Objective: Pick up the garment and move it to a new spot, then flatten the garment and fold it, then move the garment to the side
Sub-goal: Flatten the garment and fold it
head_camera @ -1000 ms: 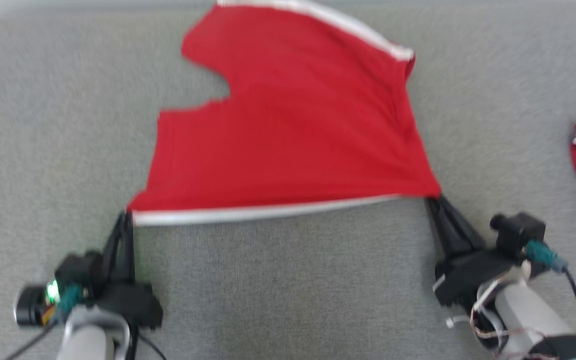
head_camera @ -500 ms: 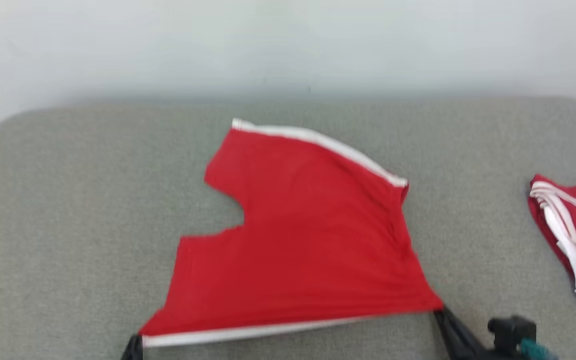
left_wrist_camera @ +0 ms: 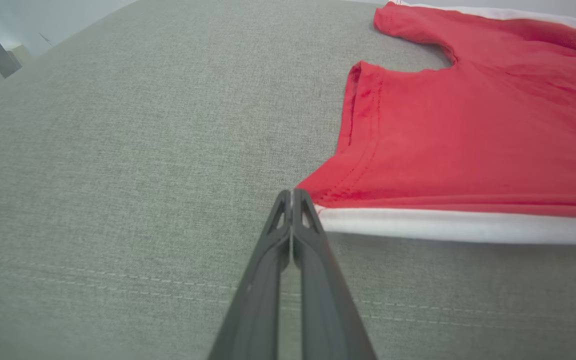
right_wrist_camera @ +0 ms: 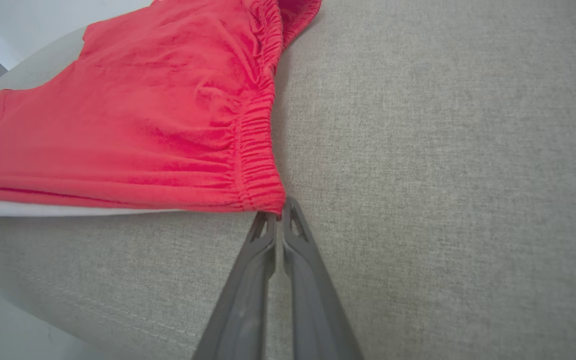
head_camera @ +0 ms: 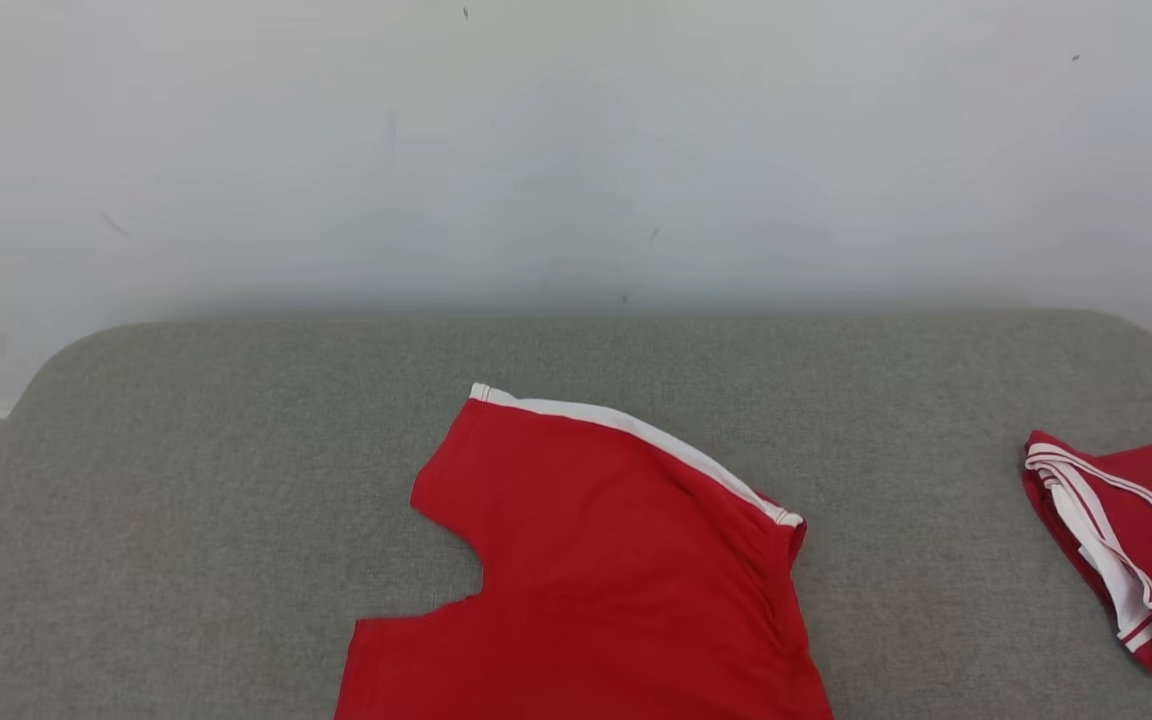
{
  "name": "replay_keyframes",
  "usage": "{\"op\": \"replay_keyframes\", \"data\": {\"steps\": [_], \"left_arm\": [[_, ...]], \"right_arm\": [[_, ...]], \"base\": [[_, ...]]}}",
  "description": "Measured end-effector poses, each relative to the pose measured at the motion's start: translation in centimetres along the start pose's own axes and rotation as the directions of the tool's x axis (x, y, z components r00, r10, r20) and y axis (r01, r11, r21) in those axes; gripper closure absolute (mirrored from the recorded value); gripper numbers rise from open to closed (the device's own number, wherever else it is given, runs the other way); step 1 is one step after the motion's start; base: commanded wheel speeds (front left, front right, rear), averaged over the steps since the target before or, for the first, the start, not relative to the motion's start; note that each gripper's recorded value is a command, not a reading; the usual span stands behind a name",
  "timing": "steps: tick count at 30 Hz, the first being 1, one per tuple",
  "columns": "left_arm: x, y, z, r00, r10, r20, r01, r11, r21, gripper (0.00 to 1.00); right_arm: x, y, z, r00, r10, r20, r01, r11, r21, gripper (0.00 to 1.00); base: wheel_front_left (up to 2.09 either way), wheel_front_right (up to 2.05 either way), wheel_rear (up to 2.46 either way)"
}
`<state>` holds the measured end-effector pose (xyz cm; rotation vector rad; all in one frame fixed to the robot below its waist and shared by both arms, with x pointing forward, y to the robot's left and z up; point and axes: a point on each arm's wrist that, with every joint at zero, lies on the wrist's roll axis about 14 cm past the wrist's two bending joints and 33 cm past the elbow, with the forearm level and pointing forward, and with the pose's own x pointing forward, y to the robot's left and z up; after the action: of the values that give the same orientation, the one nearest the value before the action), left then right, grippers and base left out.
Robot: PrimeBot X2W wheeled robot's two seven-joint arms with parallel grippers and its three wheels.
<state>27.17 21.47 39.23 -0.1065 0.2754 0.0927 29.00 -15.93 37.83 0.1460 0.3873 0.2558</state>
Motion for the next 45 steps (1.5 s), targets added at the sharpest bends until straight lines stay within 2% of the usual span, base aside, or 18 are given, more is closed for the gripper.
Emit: {"op": "replay_keyframes", "data": {"steps": [5,11,18,23,30,34,37,38,39,45], "left_arm": [[-0.3,0.2,0.5,1.0,0.005,0.021,-0.005,1.0,0.003,1.0],[0.5,-0.8,2.1,0.997,-0.034,0.064,0.032,0.999,0.045,1.0],[5.4,-2.2,9.7,0.965,-0.143,0.221,0.102,0.977,0.189,1.0],[9.0,-4.5,14.4,0.921,-0.287,0.262,0.178,0.911,0.372,1.0],[14.8,-7.3,19.3,0.867,-0.428,0.255,0.245,0.812,0.53,1.0],[19.0,-8.7,19.9,0.859,-0.472,0.198,0.289,0.766,0.575,1.0],[20.4,-9.3,19.4,0.857,-0.488,0.165,0.316,0.75,0.58,1.0],[21.6,-10.3,18.4,0.85,-0.513,0.12,0.354,0.724,0.591,1.0],[22.1,-10.8,18.0,0.845,-0.525,0.106,0.372,0.717,0.59,1.0],[25.0,-12.2,16.8,0.833,-0.55,0.051,0.431,0.705,0.563,1.0]], "right_arm": [[-0.9,0.5,-0.8,1.0,0.012,-0.009,-0.012,1.0,0.0,1.0],[-0.9,0.8,0.3,0.999,0.014,0.031,-0.015,0.999,0.04,1.0],[1.8,1.2,4.4,0.99,0.002,0.138,-0.025,0.987,0.159,1.0],[4.2,0.8,7.3,0.981,-0.006,0.195,-0.036,0.977,0.21,1.0],[8.6,0.5,11.6,0.963,-0.003,0.268,-0.061,0.971,0.231,1.0],[11.1,-0.2,12.3,0.962,-0.027,0.272,-0.046,0.965,0.259,1.0],[11.8,-0.9,12.2,0.962,-0.051,0.269,-0.027,0.96,0.278,1.0],[12.3,-1.5,12.0,0.963,-0.066,0.261,-0.012,0.958,0.287,1.0],[12.5,-1.7,11.8,0.963,-0.073,0.258,-0.006,0.957,0.29,1.0],[13.2,-2.4,11.1,0.966,-0.094,0.24,0.016,0.951,0.308,1.0]], "base": [[0.0,0.0,0.0],[0.0,0.0,0.0],[0.0,0.0,0.0],[0.0,0.0,0.0],[0.0,0.0,0.0],[0.0,0.0,0.0],[0.0,0.0,0.0],[0.0,0.0,0.0],[0.0,0.0,0.0],[0.0,0.0,0.0]]}}
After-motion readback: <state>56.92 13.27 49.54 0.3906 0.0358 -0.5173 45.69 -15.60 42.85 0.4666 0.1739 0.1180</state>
